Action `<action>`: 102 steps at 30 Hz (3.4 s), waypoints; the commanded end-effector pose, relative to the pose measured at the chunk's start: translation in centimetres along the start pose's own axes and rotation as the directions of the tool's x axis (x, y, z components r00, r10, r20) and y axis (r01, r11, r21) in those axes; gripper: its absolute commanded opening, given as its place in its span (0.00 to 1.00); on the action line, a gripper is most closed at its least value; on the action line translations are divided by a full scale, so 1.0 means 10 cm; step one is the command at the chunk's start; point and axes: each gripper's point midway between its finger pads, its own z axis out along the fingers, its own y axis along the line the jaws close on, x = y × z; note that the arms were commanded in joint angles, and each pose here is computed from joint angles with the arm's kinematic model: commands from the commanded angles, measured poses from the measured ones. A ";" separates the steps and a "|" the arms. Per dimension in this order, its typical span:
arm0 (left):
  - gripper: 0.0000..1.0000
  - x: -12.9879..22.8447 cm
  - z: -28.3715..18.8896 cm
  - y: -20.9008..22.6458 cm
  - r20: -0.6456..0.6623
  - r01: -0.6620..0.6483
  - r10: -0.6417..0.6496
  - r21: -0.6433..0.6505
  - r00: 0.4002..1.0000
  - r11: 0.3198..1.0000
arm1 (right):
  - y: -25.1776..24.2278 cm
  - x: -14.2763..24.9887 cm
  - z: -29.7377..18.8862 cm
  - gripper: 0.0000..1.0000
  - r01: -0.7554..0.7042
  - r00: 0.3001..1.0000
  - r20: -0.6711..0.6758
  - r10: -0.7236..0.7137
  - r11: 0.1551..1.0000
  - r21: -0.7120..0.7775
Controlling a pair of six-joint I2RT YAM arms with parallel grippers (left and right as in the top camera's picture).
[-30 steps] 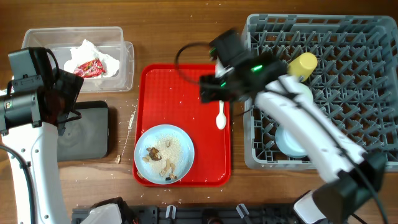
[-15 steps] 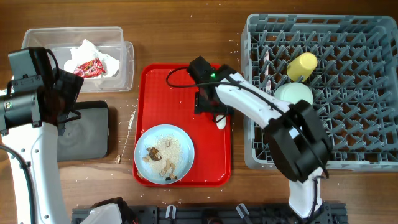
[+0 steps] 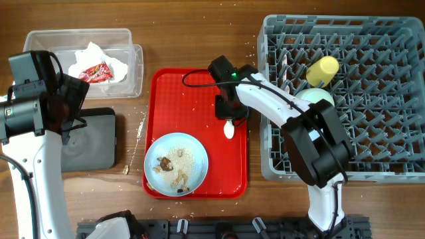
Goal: Sort waste into correct bins and load items into the dishwasher rack
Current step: 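Carry the white spoon into the rack and open the right gripper, then lift the right gripper up out of the rack, then grasp the light-blue plate rim with the left gripper and lift it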
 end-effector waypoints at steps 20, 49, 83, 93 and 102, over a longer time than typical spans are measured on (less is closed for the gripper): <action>1.00 -0.02 -0.01 0.02 0.014 0.012 -0.012 -0.004 1.000 1.000 | -1.72 -1.39 -1.86 0.18 -0.033 0.889 0.458 -0.009 0.996 0.082; 1.00 -0.02 -0.01 0.02 0.014 0.013 -0.012 -0.004 1.000 1.000 | -3.02 -0.47 -3.32 1.00 -0.575 0.539 0.589 0.602 0.774 -0.265; 0.67 3.85 0.55 0.64 -0.517 -0.752 0.644 0.001 0.564 0.659 | -3.02 -0.48 -3.31 1.00 -0.576 0.540 0.588 0.602 0.774 -0.264; 0.61 3.88 0.61 0.48 -0.517 -0.810 0.743 0.149 0.425 0.567 | -3.02 -0.48 -3.31 1.00 -0.575 0.540 0.588 0.602 0.774 -0.264; 0.54 3.57 0.86 0.42 -0.476 -0.875 0.804 0.132 0.355 0.465 | -3.02 -0.48 -3.31 1.00 -0.575 0.540 0.588 0.602 0.774 -0.264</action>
